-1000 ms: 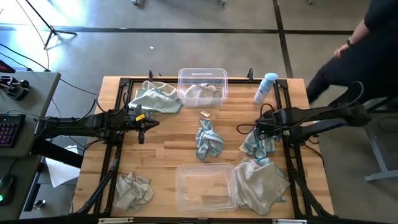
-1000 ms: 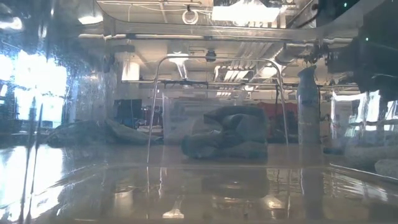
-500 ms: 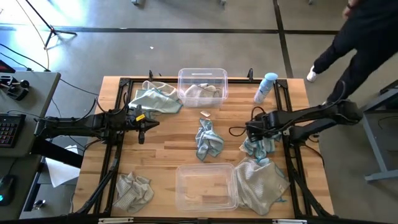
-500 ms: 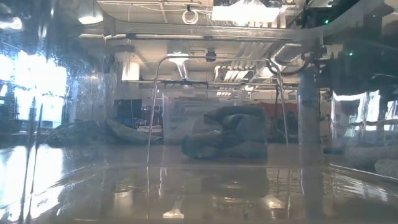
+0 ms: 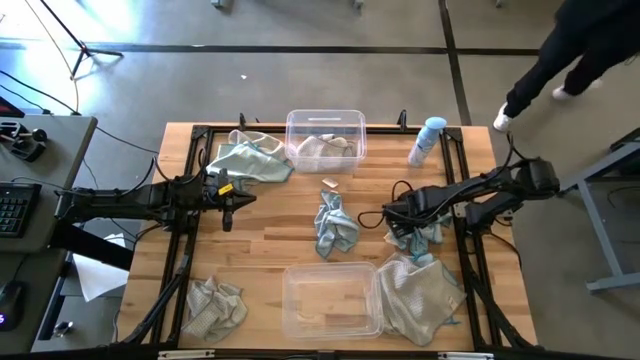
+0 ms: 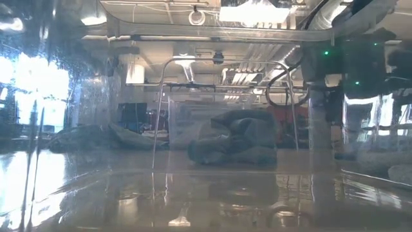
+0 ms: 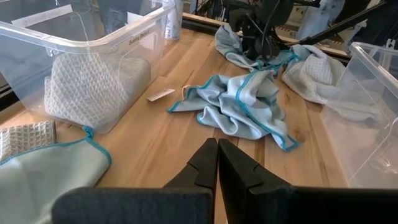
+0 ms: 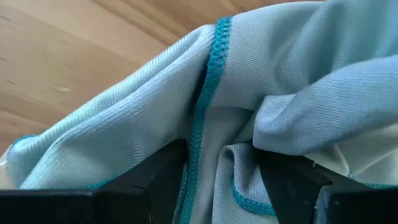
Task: Sort microfiber towel by color & place in baskets
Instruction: Put the middle right blue towel into the bottom transparent bin
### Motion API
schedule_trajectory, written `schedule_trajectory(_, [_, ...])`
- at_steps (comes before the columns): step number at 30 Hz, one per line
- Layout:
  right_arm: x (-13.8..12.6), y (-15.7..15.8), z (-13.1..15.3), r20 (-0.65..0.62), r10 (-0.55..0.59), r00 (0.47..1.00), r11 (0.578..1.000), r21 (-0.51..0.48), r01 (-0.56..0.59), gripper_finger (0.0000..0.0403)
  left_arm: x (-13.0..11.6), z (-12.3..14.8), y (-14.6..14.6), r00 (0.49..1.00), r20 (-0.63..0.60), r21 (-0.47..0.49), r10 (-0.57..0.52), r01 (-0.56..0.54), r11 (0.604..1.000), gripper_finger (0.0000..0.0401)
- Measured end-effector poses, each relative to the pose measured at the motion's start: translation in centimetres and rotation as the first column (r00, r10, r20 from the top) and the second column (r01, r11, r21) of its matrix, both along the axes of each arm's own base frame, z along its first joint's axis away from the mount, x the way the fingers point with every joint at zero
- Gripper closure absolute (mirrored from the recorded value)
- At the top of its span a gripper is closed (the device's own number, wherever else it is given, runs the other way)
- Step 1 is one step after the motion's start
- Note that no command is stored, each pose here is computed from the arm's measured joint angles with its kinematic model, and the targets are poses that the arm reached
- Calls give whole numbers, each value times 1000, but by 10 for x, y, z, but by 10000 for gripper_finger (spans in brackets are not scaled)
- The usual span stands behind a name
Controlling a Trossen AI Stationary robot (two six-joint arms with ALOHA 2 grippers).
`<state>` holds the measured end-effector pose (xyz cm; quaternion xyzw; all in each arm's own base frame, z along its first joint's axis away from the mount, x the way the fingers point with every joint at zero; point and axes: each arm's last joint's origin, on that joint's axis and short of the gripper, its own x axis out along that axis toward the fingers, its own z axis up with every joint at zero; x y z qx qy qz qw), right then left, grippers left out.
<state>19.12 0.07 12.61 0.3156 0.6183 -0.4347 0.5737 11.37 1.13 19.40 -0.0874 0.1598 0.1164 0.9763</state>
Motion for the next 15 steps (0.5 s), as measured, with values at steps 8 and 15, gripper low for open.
schedule_trajectory(8, [-6, -1, 5, 23, 10, 1000, 999, -32, -10, 281, 0, 0, 0, 1000, -2, 0, 0, 0, 1000, 401])
schedule_trajectory(15, [-13, 0, 23, 108, 58, 992, 994, -100, -47, 387, 0, 0, 0, 1000, -3, 2, 0, 0, 1000, 401])
